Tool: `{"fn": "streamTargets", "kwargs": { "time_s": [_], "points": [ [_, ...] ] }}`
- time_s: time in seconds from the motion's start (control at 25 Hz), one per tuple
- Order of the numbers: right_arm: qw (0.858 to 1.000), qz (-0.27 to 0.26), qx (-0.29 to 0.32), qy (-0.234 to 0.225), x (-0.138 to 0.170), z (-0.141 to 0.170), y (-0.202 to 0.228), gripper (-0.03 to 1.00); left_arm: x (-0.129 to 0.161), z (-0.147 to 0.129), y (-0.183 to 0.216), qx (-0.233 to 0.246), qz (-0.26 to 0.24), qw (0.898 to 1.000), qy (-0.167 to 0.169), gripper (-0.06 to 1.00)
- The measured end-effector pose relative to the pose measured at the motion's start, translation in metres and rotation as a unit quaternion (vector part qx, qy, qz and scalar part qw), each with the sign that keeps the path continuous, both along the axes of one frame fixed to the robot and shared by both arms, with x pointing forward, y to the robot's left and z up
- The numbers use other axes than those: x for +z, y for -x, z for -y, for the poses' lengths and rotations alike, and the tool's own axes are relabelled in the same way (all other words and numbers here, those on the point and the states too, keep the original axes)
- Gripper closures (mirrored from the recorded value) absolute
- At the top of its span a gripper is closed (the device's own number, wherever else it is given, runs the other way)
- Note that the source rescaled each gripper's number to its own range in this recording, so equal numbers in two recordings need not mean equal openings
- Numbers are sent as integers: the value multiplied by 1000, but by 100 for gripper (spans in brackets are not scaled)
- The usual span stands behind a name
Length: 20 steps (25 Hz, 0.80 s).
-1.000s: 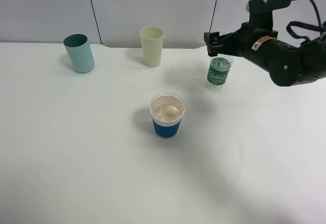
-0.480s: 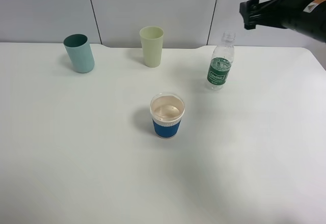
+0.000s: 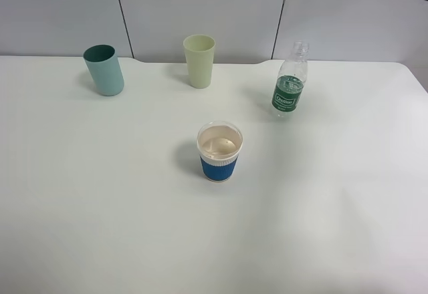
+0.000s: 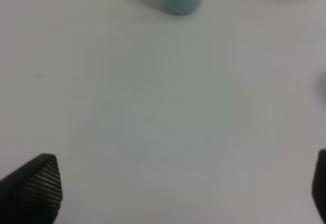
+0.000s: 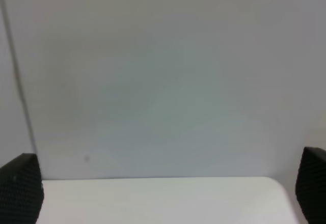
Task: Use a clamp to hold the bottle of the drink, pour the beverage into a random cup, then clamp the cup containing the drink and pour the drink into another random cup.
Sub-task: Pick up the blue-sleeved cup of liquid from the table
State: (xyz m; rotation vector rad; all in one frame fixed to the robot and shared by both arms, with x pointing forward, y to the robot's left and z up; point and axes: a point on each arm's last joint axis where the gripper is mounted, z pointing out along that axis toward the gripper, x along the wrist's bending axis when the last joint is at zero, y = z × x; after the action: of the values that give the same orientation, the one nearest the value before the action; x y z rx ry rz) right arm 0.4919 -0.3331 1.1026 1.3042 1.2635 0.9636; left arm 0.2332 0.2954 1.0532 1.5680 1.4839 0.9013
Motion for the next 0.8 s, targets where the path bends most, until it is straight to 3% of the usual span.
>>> {"fn": "streamTargets", "kwargs": {
  "time_s": [0.16,0.36,0.68,0.8],
  "points": [
    [999,16,-38,-6,20,14,29,-2,0,0,0,0,0,1000,0,-6],
    [998,28,-48,-20,41,9,68,-2,0,0,0,0,0,1000,0,-6],
    [996,-71,-55,-28,40,-6,136,-3,0,0,0,0,0,1000,0,-6],
    [995,-73,-56,-29,41,-12,162,-3,0,0,0,0,0,1000,0,-6]
  ]
}}
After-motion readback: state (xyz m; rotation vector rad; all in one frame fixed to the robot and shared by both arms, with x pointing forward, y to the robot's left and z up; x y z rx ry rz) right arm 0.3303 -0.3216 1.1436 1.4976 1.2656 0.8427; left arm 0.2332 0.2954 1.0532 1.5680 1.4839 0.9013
